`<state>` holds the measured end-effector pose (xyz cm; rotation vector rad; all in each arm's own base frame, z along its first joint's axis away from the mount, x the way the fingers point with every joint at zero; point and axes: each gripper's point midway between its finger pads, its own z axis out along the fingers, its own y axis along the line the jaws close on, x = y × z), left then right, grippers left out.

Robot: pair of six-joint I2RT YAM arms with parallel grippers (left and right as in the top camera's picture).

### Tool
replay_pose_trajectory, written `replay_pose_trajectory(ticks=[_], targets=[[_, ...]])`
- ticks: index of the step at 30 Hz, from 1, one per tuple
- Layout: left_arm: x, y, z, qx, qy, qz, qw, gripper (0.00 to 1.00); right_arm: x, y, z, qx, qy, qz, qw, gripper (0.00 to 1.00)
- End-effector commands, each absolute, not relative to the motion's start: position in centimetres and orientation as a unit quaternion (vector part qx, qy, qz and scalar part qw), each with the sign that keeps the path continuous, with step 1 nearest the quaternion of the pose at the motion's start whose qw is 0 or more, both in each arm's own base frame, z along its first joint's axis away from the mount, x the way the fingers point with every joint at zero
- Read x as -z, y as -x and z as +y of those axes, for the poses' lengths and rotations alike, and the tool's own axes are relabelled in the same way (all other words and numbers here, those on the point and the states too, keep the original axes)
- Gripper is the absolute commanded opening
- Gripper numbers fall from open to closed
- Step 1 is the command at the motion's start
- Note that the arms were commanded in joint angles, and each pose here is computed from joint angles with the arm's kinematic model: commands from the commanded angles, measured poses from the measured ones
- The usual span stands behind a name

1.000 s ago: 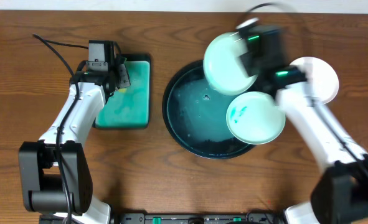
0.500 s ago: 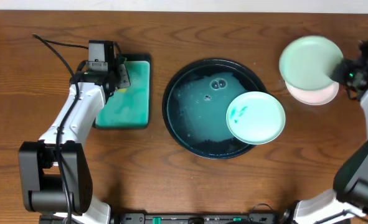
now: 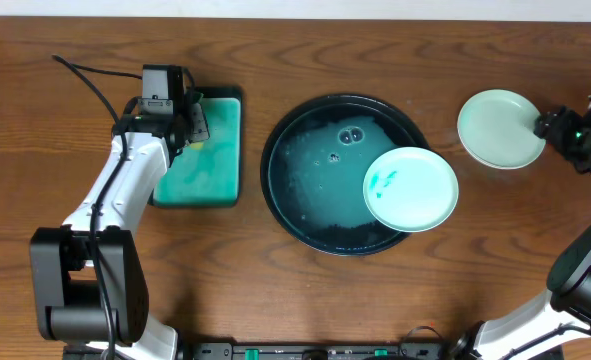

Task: Clean dirty plates on tray and stack at the side
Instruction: 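Lift the mint plate with the right gripper and stack it on the white plate, then reach the right gripper to the remaining mint plate and grip its rim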

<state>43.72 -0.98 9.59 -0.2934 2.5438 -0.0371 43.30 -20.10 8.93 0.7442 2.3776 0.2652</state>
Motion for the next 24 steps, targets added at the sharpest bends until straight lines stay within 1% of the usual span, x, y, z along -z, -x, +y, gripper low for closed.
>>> replay_pose_trajectory(ticks=[1, 3, 4, 8, 11, 14, 17, 18, 19, 24], targets=[[-9.4, -43.7, -0.6, 0.007, 0.12, 0.951, 0.284, 0.07, -12.1, -44.1, -14.7, -0.203, -0.218, 0.898, 0.325, 0.72], [-9.4, -43.7, -0.6, 0.007, 0.12, 0.951, 0.284, 0.07, -12.1, -43.2, -12.7, -0.208, -0.196, 0.91, 0.301, 0.63], [-9.4, -43.6, -0.6, 0.007, 0.12, 0.951, 0.284, 0.07, -12.0, -42.5, -11.7, -0.205, -0.186, 0.919, 0.282, 0.63], [-9.4, -43.7, -0.6, 0.008, 0.12, 0.951, 0.284, 0.07, -10.6, -39.1, -8.6, -0.174, -0.177, 0.949, 0.192, 0.73], [-9.4, -43.7, -0.6, 0.008, 0.12, 0.951, 0.285, 0.07, -9.2, -36.5, -7.1, -0.143, -0.173, 0.967, 0.122, 0.73], [-9.4, -43.7, -0.6, 0.008, 0.12, 0.951, 0.285, 0.07, -8.3, -34.8, -5.2, -0.132, -0.154, 0.976, 0.075, 0.71], [-9.5, -43.7, -0.6, 0.008, 0.12, 0.951, 0.286, 0.07, -7.8, -33.6, -3.3, -0.133, -0.135, 0.981, 0.044, 0.77], [-9.5, -43.7, -0.6, 0.008, 0.12, 0.951, 0.286, 0.07, -7.5, -33.2, -2.7, -0.133, -0.128, 0.982, 0.035, 0.9], [-9.5, -43.7, -0.6, 0.008, 0.12, 0.951, 0.286, 0.07, -7.2, -32.8, -2.0, -0.134, -0.121, 0.983, 0.027, 0.99], [-9.5, -43.7, -0.6, 0.008, 0.12, 0.951, 0.286, 0.07, -5.6, -31.1, -0.6, -0.133, -0.12, 0.984, -0.005, 0.99]])
